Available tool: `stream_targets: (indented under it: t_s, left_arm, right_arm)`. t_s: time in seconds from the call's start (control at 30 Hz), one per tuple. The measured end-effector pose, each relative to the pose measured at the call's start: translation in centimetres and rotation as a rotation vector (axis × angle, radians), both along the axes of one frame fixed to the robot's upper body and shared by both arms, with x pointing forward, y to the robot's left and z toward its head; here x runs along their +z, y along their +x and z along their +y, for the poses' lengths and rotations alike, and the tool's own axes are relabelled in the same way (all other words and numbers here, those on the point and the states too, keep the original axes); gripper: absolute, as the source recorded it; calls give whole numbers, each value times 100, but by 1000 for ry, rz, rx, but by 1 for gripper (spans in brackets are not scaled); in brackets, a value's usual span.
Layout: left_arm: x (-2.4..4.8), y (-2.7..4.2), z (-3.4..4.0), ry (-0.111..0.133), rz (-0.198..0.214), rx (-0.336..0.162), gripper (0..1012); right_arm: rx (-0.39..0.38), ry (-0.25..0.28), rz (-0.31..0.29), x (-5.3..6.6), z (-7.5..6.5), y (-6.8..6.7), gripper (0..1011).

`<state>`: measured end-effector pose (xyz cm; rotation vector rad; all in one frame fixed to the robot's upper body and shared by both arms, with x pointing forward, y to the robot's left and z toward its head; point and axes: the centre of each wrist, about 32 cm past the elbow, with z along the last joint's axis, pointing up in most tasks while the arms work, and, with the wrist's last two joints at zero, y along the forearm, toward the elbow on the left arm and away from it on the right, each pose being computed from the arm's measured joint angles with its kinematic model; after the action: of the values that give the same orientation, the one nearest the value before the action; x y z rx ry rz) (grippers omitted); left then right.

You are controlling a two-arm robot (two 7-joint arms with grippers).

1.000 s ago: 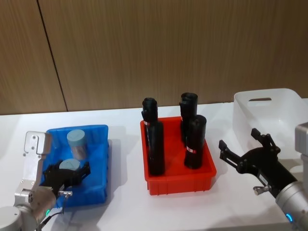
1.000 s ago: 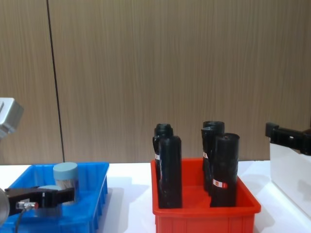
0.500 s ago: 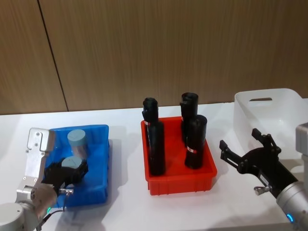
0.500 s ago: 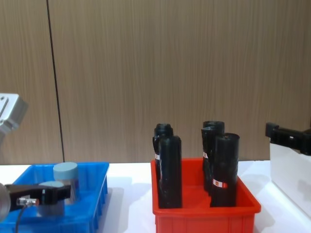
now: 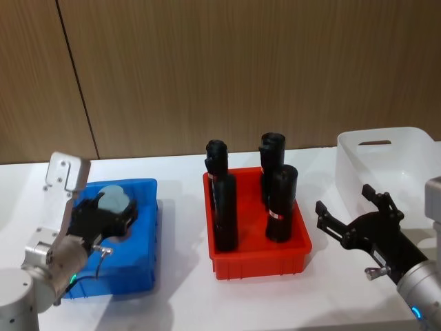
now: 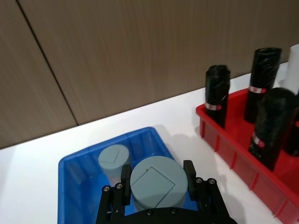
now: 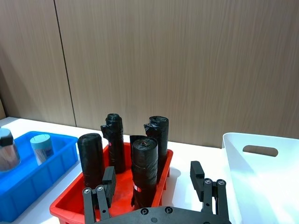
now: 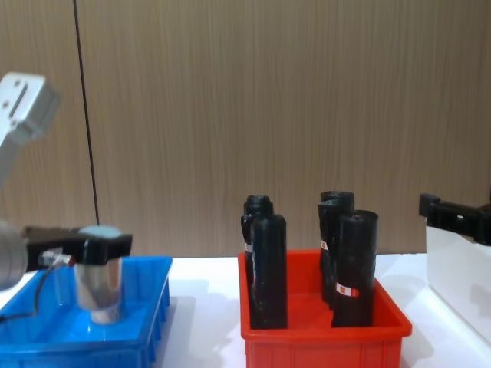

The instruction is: Pick the cotton swabs from the blue box and place them into the white box.

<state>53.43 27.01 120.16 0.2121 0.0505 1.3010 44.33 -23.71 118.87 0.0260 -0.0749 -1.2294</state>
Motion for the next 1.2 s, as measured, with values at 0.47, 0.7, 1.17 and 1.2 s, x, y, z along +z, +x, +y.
stream_targets:
  t_s: [0.47, 0.7, 1.17, 1.2]
  left_arm:
    - [477, -13, -163, -13, -55, -162, 671]
    - [689, 5, -258, -46, -40, -244, 671]
    - [975, 122, -444, -86, 13, -375, 671]
    - [988, 137, -457, -88, 17, -383, 671]
  right_arm:
    - [0, 0, 0, 0, 0, 0, 1002]
    - [0, 0, 0, 0, 0, 0, 1002]
    - [0, 0, 0, 0, 0, 0, 1001]
    - [0, 0, 0, 0, 0, 0, 1002]
